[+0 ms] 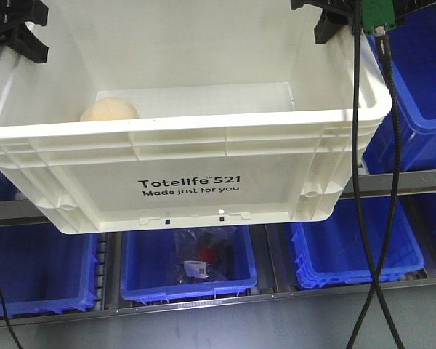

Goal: Place moving items into box and shelve
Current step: 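Hold the crate steady as the base turns to face the blue-bin shelf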

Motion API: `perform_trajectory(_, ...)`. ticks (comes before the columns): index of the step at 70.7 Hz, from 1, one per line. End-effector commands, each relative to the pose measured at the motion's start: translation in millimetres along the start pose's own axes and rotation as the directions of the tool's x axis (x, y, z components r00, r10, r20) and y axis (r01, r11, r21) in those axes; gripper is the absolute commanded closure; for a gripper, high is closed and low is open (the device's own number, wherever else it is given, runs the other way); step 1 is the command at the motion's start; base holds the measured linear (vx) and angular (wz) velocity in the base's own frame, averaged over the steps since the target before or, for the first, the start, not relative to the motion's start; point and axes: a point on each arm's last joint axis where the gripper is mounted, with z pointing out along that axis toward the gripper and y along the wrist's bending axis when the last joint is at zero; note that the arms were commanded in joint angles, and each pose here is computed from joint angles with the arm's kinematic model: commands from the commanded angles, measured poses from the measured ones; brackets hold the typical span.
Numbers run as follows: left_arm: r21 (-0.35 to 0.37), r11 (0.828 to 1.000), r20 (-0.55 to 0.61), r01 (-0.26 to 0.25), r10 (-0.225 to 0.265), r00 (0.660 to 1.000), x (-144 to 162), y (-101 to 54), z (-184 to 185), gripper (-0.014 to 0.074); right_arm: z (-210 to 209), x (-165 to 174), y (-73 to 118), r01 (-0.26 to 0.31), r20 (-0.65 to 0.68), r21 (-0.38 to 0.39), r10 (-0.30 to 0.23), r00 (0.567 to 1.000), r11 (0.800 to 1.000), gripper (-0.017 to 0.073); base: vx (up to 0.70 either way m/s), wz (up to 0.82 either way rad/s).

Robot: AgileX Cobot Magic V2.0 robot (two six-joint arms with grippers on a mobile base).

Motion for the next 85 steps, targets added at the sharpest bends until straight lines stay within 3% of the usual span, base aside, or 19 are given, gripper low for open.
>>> perform_trajectory(1, 0.292, 0.956, 0.163, -0.009, -0.041, 0.986, -5.8, -42.7, -36.3, 0.0594, -41.3, 3.9, 28.3, -0.019, 0.049, -0.249, 0.032, 0.998, 0.968, 0.0564, 0.08, 0.18)
perform_trajectory(85, 0.294, 0.956, 0.164, -0.008, -0.042, 0.986, -5.9, -42.9, -36.4, 0.0594, -41.3, 3.9, 28.3, -0.019, 0.049, -0.249, 0.032, 0.998, 0.968, 0.0564, 0.01, 0.02)
